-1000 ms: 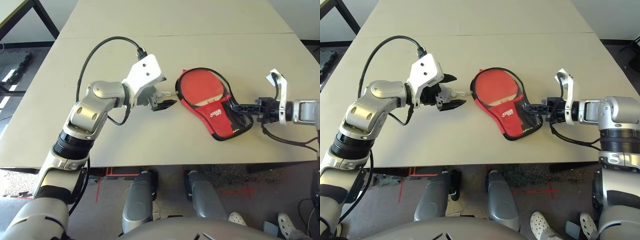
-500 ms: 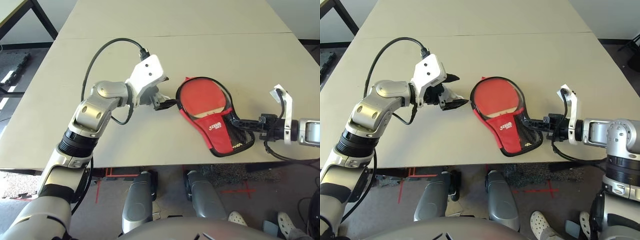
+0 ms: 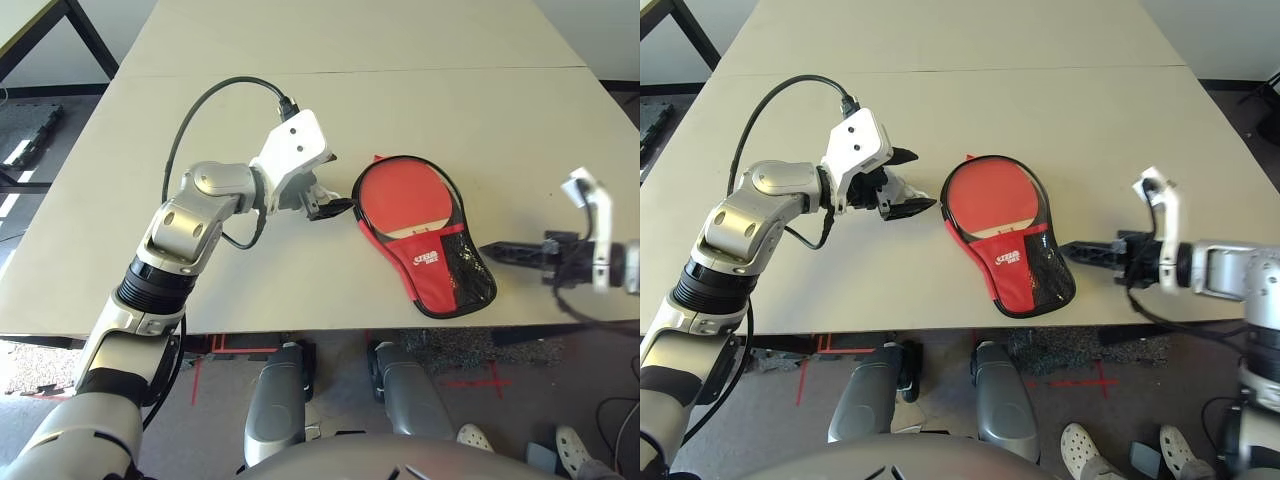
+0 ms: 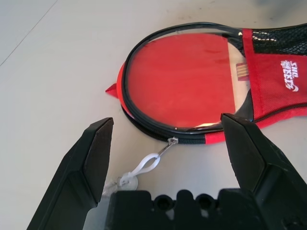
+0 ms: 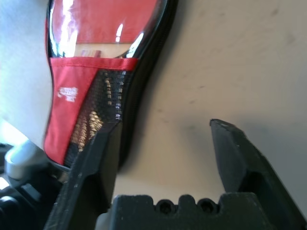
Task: Store the ping-pong paddle in its case and zip it.
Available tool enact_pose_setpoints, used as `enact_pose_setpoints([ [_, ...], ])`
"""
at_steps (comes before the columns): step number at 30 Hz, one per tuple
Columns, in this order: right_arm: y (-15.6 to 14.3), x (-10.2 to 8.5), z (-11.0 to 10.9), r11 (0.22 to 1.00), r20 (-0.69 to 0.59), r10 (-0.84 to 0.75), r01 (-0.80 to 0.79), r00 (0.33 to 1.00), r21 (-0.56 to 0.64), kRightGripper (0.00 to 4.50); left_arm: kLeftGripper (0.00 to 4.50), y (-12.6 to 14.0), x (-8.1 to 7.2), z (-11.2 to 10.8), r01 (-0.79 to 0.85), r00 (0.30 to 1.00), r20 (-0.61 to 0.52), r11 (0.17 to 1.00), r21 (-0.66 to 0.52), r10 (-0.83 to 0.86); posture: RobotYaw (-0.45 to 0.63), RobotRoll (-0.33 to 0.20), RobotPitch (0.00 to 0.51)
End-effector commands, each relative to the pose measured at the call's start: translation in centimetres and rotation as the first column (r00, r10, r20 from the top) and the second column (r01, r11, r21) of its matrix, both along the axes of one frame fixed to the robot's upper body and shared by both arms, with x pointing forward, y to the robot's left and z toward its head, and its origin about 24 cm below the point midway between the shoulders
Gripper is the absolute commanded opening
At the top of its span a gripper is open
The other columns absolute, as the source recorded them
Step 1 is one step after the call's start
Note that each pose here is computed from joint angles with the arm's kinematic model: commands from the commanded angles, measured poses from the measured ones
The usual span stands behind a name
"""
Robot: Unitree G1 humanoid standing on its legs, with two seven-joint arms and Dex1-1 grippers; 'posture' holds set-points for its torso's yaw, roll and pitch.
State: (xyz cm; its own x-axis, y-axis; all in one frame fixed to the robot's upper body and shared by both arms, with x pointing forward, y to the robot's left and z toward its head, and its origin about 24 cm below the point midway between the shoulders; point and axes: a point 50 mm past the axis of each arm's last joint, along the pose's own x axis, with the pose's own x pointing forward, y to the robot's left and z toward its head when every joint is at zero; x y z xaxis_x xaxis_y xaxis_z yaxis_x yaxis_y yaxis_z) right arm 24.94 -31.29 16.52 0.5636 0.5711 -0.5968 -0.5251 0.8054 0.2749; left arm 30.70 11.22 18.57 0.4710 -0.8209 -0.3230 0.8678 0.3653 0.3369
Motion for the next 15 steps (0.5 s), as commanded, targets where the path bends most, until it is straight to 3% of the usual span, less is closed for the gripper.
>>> enact_pose_setpoints([
  [1,-1.5,2.0,0.4,0.983,0.118,0.132,-0.115,0.984,-0.143,4.46,4.5,0.0,-0.1,0.2,0.018,1.0,0.001,1.0,0.014,-0.018,-0.01,0.0,0.175],
  [6,-0.6,6.0,1.7,0.956,0.28,0.29,-0.26,0.915,-0.139,4.46,4.5,0.6,-0.1,0.4,-0.006,1.0,0.007,1.0,0.019,0.006,0.01,0.0,0.179],
  [15,4.8,10.8,1.2,0.873,0.341,0.488,-0.451,0.804,-0.186,4.46,4.5,1.6,-0.4,0.6,-0.065,0.998,0.015,0.998,0.028,0.064,0.06,0.0,0.186],
])
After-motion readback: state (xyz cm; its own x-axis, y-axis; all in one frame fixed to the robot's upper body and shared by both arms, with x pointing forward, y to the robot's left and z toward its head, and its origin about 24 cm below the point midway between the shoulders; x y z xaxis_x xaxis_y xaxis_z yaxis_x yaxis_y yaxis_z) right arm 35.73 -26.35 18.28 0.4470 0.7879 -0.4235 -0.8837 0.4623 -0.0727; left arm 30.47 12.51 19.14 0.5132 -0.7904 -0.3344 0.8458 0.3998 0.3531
